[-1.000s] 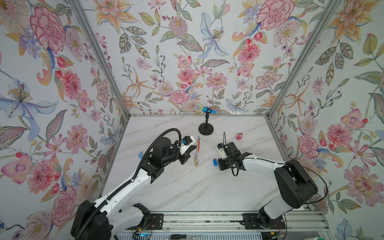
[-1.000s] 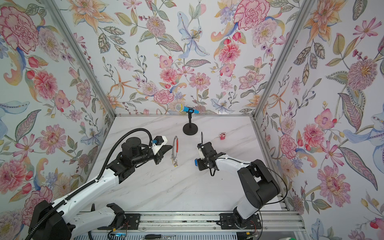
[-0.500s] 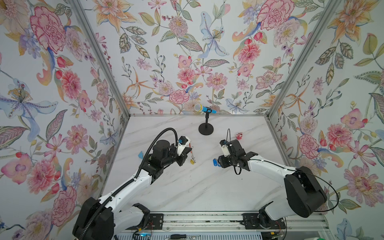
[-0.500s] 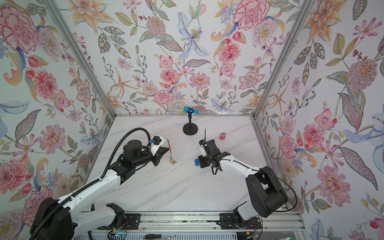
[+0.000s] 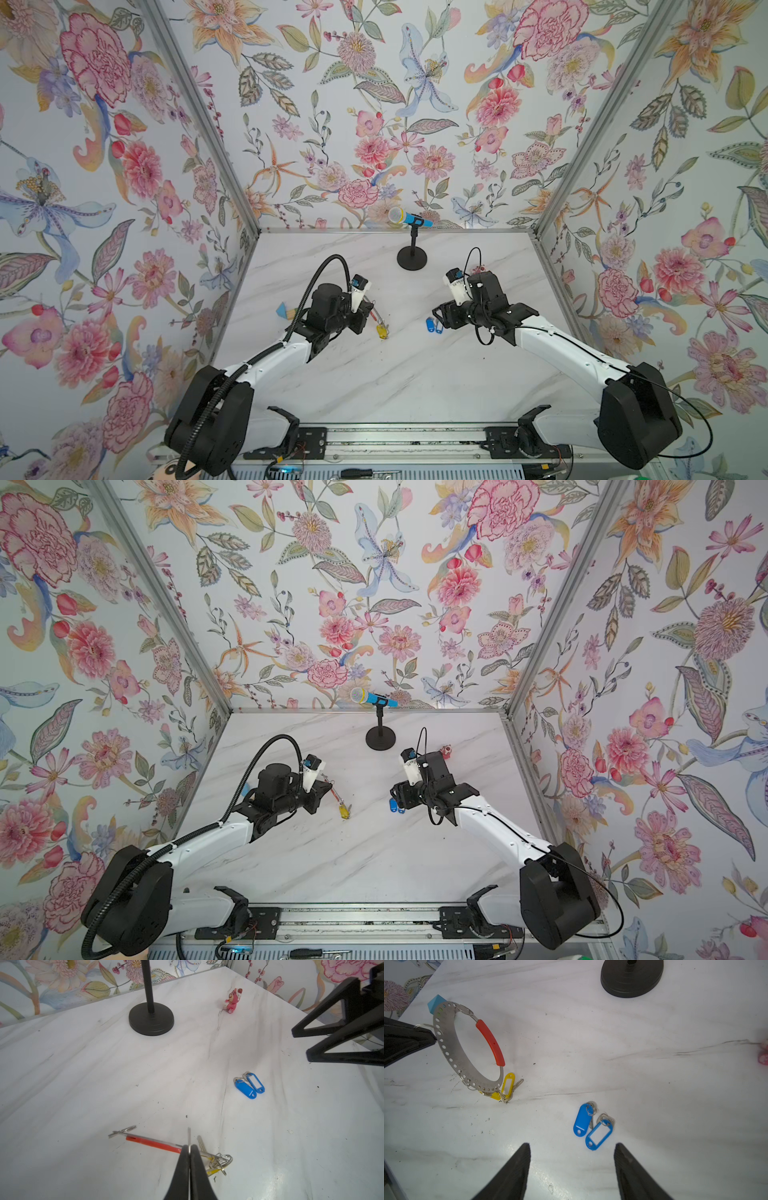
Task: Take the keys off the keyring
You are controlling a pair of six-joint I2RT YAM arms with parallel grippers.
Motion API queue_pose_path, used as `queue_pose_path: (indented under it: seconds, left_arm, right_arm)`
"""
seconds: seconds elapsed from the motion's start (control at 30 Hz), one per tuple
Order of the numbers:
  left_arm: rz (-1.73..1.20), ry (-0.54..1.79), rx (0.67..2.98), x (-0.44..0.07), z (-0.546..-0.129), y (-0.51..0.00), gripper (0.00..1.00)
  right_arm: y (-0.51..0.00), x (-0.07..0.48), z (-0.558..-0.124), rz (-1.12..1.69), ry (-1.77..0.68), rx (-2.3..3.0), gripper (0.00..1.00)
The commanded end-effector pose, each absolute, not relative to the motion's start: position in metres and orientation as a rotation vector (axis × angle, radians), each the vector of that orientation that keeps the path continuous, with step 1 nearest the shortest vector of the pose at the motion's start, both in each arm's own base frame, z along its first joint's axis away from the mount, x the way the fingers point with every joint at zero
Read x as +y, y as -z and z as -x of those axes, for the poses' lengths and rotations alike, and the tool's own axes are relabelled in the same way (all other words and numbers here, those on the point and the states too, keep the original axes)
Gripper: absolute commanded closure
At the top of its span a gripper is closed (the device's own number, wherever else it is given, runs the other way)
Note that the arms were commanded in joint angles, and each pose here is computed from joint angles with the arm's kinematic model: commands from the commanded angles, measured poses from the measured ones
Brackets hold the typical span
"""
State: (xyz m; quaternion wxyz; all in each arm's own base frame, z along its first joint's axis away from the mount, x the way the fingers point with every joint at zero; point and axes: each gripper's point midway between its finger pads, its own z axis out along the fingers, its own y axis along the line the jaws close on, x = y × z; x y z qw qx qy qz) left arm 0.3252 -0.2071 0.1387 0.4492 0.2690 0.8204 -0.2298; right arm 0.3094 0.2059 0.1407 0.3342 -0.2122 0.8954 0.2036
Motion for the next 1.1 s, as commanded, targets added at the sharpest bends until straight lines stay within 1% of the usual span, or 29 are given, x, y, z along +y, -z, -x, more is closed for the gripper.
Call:
queue_pose_path:
  seconds: [0.0,0.2,0.27,0.37,0.47,0.53,0.57,0.63,0.7,0.73,0.8,0.83,0.9,0.97,1.07]
  left_arm:
    - [-0.571,0.533,2.032,-0.192,-0.335,-0.140,0.89]
    - [-0.509,0.504,2.085,-0.178,-0.332,-0.124,0.83]
    - [-0.484,0.475,2.103,-0.171,-0.330,-0.120,0.78]
    - [-0.440,0.428,2.134,-0.159,-0.325,-0.111,0.75]
    - [-0.410,0.400,2.161,-0.151,-0.320,-0.104,0.69]
    - [-0.398,0.401,2.152,-0.149,-0.317,-0.105,0.62]
    - [-0.394,0.397,2.146,-0.148,-0.317,-0.107,0.57]
    - [-0.395,0.365,2.120,-0.144,-0.319,-0.118,0.43]
    - [-0.385,0.310,2.095,-0.134,-0.325,-0.127,0.33]
    - [-0.363,0.255,2.091,-0.124,-0.330,-0.130,0.28]
    - [-0.311,0.119,2.084,-0.101,-0.344,-0.134,0.21]
    - [-0.276,0.033,2.079,-0.088,-0.352,-0.134,0.19]
    - [-0.203,-0.039,2.056,-0.069,-0.366,-0.137,0.14]
    - [-0.190,-0.101,1.993,-0.059,-0.378,-0.147,0.12]
    - [-0.183,-0.225,1.926,-0.039,-0.393,-0.151,0.11]
  right_arm:
    - [-0.154,0.206,-0.310,0.565,-0.555,2.312,0.31]
    - [-0.155,0.203,-0.313,0.557,-0.559,2.302,0.30]
    - [-0.156,0.202,-0.314,0.551,-0.566,2.298,0.30]
    - [-0.154,0.199,-0.313,0.544,-0.569,2.301,0.29]
    - [-0.151,0.196,-0.311,0.534,-0.576,2.298,0.25]
    - [-0.148,0.191,-0.311,0.518,-0.577,2.294,0.21]
    - [-0.147,0.188,-0.310,0.509,-0.575,2.295,0.19]
    - [-0.144,0.175,-0.312,0.465,-0.553,2.295,0.08]
    - [-0.145,0.158,-0.319,0.403,-0.514,2.270,0.01]
    - [-0.144,0.146,-0.324,0.366,-0.484,2.254,0.01]
    - [-0.136,0.121,-0.335,0.290,-0.397,2.241,0.01]
    - [-0.133,0.106,-0.342,0.244,-0.333,2.223,0.01]
    - [-0.127,0.084,-0.352,0.186,-0.245,2.165,0.01]
    - [-0.125,0.064,-0.360,0.118,-0.225,2.133,0.01]
    - [-0.129,0.044,-0.371,0.133,-0.111,2.055,0.01]
